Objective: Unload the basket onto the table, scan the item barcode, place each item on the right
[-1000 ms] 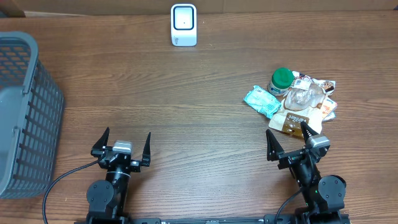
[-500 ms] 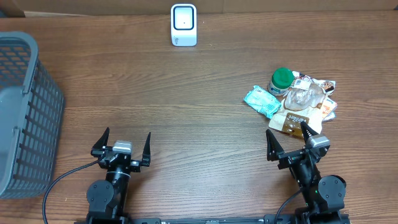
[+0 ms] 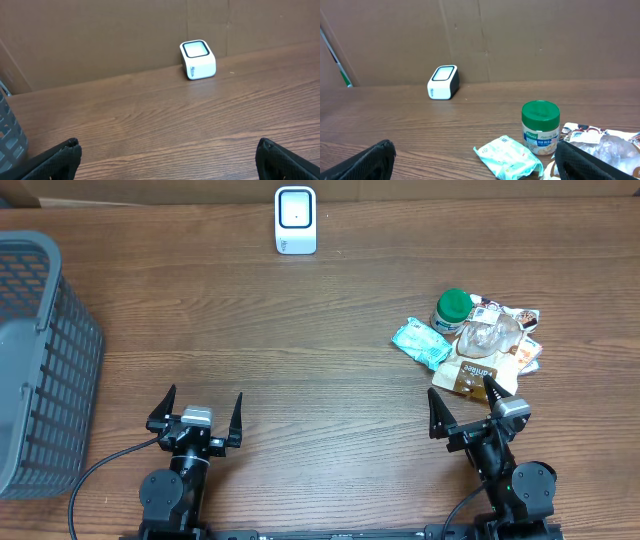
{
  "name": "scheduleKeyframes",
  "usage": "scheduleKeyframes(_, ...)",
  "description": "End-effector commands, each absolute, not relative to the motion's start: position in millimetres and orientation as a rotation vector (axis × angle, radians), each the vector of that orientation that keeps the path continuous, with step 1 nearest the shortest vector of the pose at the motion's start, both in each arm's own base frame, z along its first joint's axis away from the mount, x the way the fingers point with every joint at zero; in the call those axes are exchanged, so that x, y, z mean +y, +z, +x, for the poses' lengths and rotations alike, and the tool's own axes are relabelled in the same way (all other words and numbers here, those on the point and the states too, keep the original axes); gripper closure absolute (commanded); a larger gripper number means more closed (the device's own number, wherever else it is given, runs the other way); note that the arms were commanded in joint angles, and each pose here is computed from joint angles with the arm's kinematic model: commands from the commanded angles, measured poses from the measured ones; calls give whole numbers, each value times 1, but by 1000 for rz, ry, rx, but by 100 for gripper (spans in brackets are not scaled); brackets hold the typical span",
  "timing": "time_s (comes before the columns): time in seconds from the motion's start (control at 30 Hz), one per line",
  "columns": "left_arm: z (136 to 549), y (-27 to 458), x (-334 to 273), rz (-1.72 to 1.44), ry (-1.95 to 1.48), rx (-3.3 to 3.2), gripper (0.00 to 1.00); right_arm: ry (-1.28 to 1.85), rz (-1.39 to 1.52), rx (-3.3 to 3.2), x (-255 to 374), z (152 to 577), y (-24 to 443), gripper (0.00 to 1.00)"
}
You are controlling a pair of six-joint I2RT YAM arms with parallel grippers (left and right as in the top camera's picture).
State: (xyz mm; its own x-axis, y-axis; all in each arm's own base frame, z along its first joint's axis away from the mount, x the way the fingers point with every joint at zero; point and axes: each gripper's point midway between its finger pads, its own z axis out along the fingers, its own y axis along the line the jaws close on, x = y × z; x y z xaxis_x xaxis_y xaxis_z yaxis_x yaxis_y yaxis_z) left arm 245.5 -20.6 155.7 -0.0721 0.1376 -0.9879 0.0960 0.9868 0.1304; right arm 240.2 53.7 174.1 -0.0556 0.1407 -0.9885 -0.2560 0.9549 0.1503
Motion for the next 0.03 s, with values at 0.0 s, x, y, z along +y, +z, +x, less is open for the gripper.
scheduleKeyframes(0.0, 245, 156, -24, 206, 35, 1635, 0, 328, -91, 1590, 54, 240, 172, 0)
